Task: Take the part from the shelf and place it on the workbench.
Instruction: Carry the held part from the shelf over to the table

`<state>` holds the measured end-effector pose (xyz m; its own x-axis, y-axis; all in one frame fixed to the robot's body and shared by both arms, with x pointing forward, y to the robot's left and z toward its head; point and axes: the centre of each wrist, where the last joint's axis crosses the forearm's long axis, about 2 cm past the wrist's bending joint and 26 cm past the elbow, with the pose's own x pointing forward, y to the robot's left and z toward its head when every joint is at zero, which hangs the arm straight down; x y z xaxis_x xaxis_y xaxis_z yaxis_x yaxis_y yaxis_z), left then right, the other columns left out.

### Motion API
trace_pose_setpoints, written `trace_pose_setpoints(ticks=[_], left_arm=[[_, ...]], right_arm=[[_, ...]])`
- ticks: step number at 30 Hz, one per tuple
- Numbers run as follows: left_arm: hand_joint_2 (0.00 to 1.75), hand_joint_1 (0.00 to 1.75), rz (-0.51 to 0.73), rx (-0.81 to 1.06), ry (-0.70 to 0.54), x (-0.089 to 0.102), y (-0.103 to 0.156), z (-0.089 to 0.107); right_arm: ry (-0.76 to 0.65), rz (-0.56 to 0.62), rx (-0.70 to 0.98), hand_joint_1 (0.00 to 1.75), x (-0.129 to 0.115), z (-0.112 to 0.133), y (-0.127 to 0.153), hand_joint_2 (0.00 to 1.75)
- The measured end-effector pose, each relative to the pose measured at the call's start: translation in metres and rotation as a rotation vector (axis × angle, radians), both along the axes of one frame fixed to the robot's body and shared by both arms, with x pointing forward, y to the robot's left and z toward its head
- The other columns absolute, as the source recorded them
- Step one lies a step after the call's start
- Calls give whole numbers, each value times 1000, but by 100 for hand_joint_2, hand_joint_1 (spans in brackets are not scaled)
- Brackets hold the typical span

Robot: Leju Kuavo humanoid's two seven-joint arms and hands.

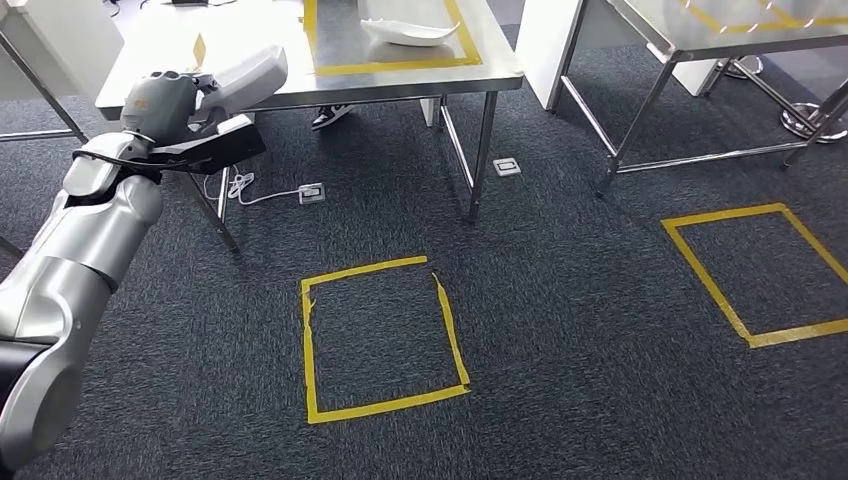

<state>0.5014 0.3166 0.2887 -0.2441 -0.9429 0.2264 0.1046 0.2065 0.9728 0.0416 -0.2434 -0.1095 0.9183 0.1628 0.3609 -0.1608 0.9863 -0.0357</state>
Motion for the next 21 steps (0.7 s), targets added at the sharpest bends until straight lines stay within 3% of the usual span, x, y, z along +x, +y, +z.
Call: trace_pose_setpoints(ticks=[4,21], left_arm=[[175,145,10,2,21,-3,2,-9],[175,145,35,20,33,-4,6,-15]], right_arm=[[3,0,0,0,-1,0,0,0],[5,-6,-8,0,-2,0,0,0]])
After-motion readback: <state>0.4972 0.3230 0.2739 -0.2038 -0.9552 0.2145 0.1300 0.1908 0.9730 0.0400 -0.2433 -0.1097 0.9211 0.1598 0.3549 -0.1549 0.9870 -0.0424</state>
